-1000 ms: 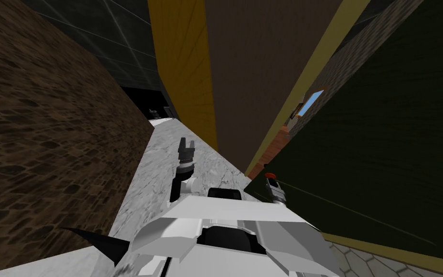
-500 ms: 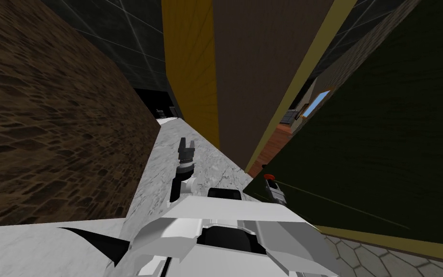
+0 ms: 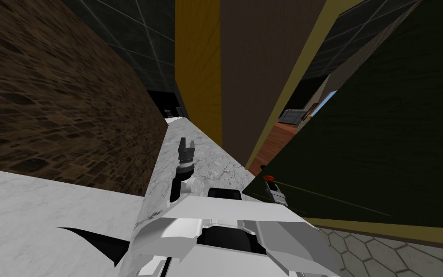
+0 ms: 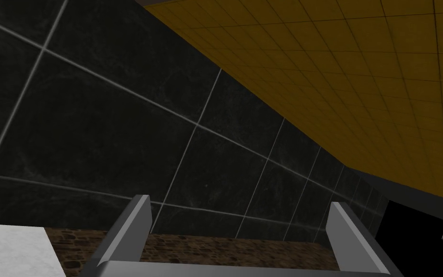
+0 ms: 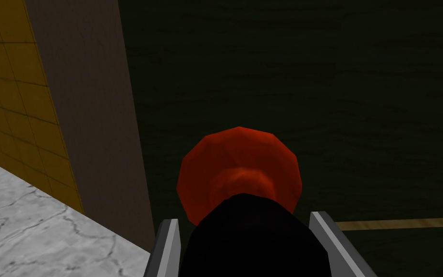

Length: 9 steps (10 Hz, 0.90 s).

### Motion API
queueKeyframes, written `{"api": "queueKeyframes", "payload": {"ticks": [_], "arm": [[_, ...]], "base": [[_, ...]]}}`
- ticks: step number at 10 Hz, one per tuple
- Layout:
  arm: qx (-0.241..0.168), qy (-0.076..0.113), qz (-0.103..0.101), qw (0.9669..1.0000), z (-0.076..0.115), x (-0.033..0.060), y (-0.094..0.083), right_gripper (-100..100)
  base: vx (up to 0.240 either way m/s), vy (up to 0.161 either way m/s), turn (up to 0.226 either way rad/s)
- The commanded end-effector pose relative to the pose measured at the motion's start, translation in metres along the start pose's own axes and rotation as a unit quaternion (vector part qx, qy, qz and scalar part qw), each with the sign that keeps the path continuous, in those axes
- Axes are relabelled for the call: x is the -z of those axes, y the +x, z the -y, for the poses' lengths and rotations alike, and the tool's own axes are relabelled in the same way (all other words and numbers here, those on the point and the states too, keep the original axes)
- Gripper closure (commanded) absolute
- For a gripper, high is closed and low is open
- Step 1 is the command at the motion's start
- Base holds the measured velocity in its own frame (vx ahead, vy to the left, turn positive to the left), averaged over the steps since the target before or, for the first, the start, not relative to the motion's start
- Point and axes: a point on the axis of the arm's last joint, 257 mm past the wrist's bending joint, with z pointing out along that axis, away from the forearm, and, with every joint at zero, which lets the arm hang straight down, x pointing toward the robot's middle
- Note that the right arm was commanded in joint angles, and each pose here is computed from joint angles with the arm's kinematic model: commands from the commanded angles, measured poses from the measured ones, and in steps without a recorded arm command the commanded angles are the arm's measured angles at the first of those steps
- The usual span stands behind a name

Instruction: Pull the door open

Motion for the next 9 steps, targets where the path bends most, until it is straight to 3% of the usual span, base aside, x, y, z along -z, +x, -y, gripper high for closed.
{"api": "queueKeyframes", "payload": {"ticks": [1,2,3,9], "arm": [[-0.003,0.012,-0.002,0.9999,0.003,0.0049,0.002,100],[-0.002,0.008,0.001,1.0000,0.003,0.0034,0.000,100],[-0.003,0.018,0.003,0.9998,0.005,0.0087,-0.002,100],[-0.002,0.045,-0.001,0.9990,0.003,0.0195,0.000,100]], "base": [[-0.237,-0.046,0.094],[-0.107,-0.016,0.024],[-0.158,-0.013,0.144],[-0.210,-0.021,0.125]]}}
